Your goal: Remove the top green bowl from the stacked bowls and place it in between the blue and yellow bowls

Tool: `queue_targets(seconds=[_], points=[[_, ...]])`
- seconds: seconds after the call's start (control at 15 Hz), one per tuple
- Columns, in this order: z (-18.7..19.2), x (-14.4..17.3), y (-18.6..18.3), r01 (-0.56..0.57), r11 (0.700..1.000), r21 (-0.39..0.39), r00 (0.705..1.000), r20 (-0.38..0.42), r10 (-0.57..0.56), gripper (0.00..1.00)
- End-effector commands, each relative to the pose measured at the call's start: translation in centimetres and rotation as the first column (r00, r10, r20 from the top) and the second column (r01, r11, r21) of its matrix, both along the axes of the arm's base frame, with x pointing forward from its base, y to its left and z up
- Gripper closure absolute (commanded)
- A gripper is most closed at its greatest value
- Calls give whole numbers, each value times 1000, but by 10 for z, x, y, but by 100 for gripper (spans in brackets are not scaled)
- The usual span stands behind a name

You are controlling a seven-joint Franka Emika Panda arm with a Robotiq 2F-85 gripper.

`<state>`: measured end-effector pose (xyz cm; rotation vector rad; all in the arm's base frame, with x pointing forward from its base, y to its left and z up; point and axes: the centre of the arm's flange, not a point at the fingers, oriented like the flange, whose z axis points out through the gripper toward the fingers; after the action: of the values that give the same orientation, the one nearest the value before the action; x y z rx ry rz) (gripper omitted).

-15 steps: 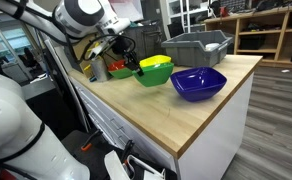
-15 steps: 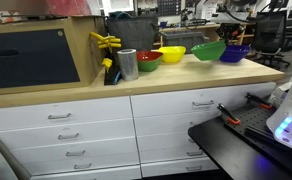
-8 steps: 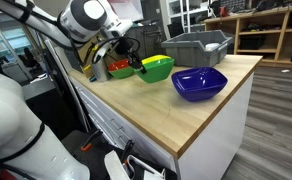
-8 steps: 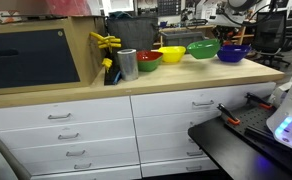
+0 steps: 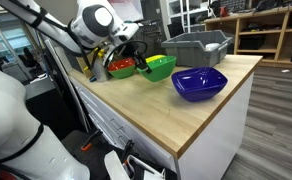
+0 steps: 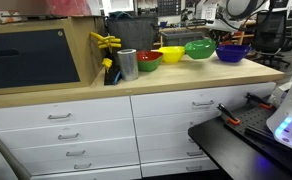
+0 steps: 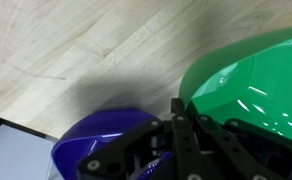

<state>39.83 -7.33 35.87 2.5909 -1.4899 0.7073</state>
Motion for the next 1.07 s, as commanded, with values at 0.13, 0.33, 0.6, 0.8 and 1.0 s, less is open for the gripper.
queue_targets(seconds=[0.13, 0.33, 0.6, 0.8, 1.0], points=[[-8, 30, -31, 8, 998, -56, 1000, 26, -7, 99], [-9, 50, -47, 19, 997, -78, 999, 30, -16, 99], [-11, 84, -59, 30, 996, -87, 999, 46, -27, 99], [-24, 112, -57, 56, 996, -62, 997, 60, -53, 99], [-39, 135, -54, 80, 997, -24, 995, 68, -78, 99]])
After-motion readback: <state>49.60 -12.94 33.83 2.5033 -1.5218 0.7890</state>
